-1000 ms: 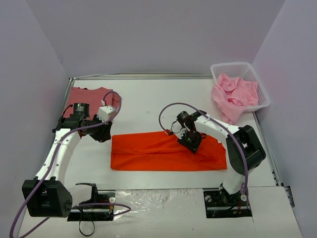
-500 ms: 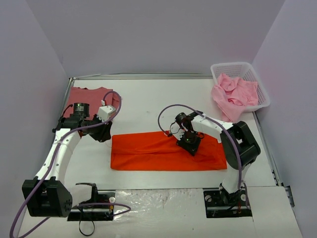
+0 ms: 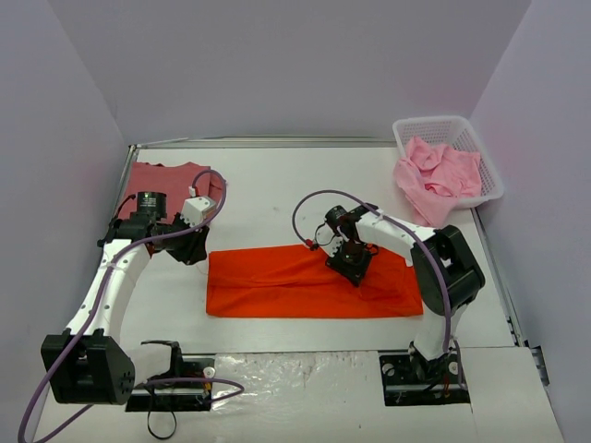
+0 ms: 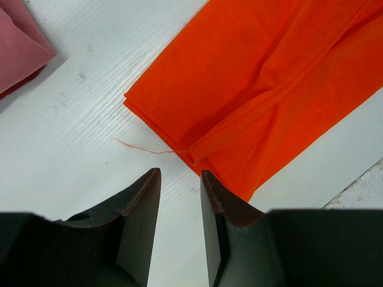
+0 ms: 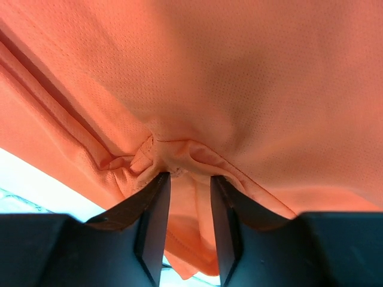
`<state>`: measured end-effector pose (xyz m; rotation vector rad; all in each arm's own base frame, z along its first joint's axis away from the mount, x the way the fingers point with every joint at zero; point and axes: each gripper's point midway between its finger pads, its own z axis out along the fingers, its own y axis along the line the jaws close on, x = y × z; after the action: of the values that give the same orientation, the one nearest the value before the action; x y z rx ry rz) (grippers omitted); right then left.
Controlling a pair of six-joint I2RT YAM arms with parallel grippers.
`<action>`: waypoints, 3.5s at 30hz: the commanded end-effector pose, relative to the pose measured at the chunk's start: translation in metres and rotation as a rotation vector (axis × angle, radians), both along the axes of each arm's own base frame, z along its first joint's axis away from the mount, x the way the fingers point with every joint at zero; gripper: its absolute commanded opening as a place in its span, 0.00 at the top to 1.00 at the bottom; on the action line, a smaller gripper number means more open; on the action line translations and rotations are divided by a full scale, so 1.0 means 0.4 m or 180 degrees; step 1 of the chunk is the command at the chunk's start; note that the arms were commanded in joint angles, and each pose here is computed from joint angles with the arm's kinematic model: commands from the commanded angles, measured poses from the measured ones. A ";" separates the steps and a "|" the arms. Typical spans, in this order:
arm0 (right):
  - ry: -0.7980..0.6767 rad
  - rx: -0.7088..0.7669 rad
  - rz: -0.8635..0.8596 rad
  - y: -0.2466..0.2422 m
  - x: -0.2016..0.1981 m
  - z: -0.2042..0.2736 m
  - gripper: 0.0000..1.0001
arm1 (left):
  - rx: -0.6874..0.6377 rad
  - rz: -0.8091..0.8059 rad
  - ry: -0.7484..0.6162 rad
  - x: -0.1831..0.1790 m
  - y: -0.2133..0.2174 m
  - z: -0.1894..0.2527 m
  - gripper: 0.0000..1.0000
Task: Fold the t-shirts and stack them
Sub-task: Fold the other side of the tshirt into a rectangle
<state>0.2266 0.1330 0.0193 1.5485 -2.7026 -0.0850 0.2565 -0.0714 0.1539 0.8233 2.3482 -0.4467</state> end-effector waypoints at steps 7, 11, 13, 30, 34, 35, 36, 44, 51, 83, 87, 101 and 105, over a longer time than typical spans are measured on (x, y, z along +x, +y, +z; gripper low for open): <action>0.0129 -0.0122 0.0050 -0.009 -0.020 -0.010 0.72 | -0.0033 -0.0047 -0.0107 0.002 -0.001 0.021 0.68; 0.0134 -0.0161 0.0042 -0.015 -0.021 -0.018 0.73 | -0.0028 -0.0044 -0.0102 0.002 0.000 0.020 0.68; 0.0127 -0.0180 0.0043 -0.016 -0.021 -0.025 0.78 | -0.0031 -0.0041 -0.0109 0.002 -0.001 0.021 0.68; -0.0084 -0.0114 0.0008 -0.018 -0.011 0.049 1.00 | -0.0028 -0.0044 -0.0112 0.001 0.000 0.021 0.68; -0.0135 -0.0093 -0.0008 -0.020 -0.012 0.076 1.00 | -0.0031 -0.0041 -0.0114 0.001 -0.001 0.022 0.68; -0.0152 -0.0093 -0.0008 -0.021 -0.011 0.080 1.00 | -0.0033 -0.0047 -0.0116 0.001 -0.001 0.022 0.68; -0.0158 -0.0084 -0.0013 -0.020 -0.011 0.083 1.00 | -0.0028 -0.0044 -0.0116 0.001 0.000 0.022 0.68; -0.0118 -0.0069 -0.0023 -0.024 -0.027 0.097 1.00 | -0.0030 -0.0050 -0.0119 0.001 -0.001 0.022 0.68; -0.0066 -0.0034 -0.0014 -0.022 -0.039 0.102 0.97 | -0.0039 -0.0055 -0.0124 -0.001 -0.002 0.024 0.68; -0.0093 -0.0087 -0.0061 -0.040 -0.054 0.106 0.72 | -0.0035 -0.0048 -0.0124 -0.001 -0.001 0.024 0.68; -0.0096 -0.0050 -0.0092 -0.044 -0.064 0.113 0.71 | -0.0041 -0.0057 -0.0131 -0.001 -0.002 0.025 0.68; 0.0228 -0.0067 -0.0121 -0.063 -0.109 0.060 0.69 | -0.0049 -0.0072 -0.0136 -0.003 -0.003 0.026 0.68; 0.0222 -0.0068 -0.0126 -0.057 -0.097 0.053 0.69 | -0.0053 -0.0074 -0.0141 -0.003 -0.004 0.027 0.68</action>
<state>0.1963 0.1148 0.0429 1.4882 -2.7171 -0.1000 0.2567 -0.0710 0.1543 0.8273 2.3425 -0.4497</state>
